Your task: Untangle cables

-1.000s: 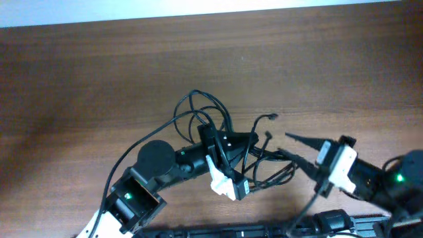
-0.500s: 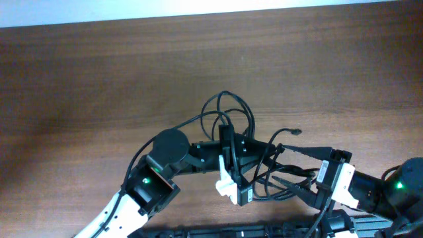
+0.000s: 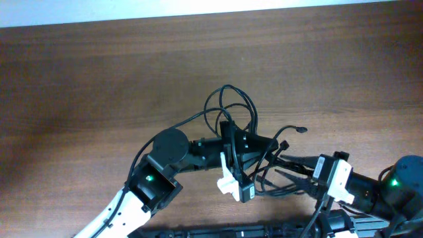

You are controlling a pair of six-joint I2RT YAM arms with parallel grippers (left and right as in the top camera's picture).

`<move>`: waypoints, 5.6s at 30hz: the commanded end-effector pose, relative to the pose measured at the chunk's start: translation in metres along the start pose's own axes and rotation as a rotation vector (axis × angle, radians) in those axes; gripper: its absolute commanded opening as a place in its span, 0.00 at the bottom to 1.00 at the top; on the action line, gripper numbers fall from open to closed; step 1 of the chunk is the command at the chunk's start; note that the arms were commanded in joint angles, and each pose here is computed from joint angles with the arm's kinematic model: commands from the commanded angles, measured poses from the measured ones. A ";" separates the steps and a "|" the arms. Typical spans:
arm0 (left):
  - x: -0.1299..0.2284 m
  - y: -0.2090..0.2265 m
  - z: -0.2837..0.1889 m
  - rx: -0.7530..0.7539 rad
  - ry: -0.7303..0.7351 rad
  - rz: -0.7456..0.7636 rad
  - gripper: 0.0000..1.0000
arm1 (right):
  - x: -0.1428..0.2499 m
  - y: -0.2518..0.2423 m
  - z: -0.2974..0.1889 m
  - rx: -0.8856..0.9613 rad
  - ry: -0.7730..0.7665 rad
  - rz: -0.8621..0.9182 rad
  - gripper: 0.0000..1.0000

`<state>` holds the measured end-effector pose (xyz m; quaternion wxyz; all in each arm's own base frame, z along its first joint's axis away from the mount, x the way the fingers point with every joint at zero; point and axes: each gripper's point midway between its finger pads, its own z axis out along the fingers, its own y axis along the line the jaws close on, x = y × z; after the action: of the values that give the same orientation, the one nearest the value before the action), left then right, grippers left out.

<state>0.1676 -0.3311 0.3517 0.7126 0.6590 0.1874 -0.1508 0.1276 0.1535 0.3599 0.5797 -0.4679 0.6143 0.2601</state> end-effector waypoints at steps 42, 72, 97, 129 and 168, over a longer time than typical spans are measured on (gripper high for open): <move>-0.006 -0.060 0.005 0.261 -0.099 -0.249 0.00 | 0.003 -0.160 -0.067 0.946 0.178 -0.047 0.04; 0.088 -0.057 -0.099 0.084 0.807 -0.257 0.00 | 0.022 -0.173 -0.096 1.160 0.107 0.270 0.19; -0.039 0.095 -0.056 -0.410 0.141 0.083 0.00 | 0.115 -0.138 0.014 0.563 0.438 0.477 0.87; -0.047 0.107 -0.035 -0.464 -0.037 0.009 0.00 | 0.110 -0.089 0.090 -0.060 0.301 0.593 0.99; 0.168 -0.011 -0.423 -1.407 1.494 -1.075 0.99 | 0.137 -0.085 0.163 -0.067 0.386 0.907 0.99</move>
<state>0.2831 0.1007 0.2422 0.4788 -0.1243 0.8549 0.1566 0.3001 0.1876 0.2208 0.2984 -0.1943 0.8515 0.3849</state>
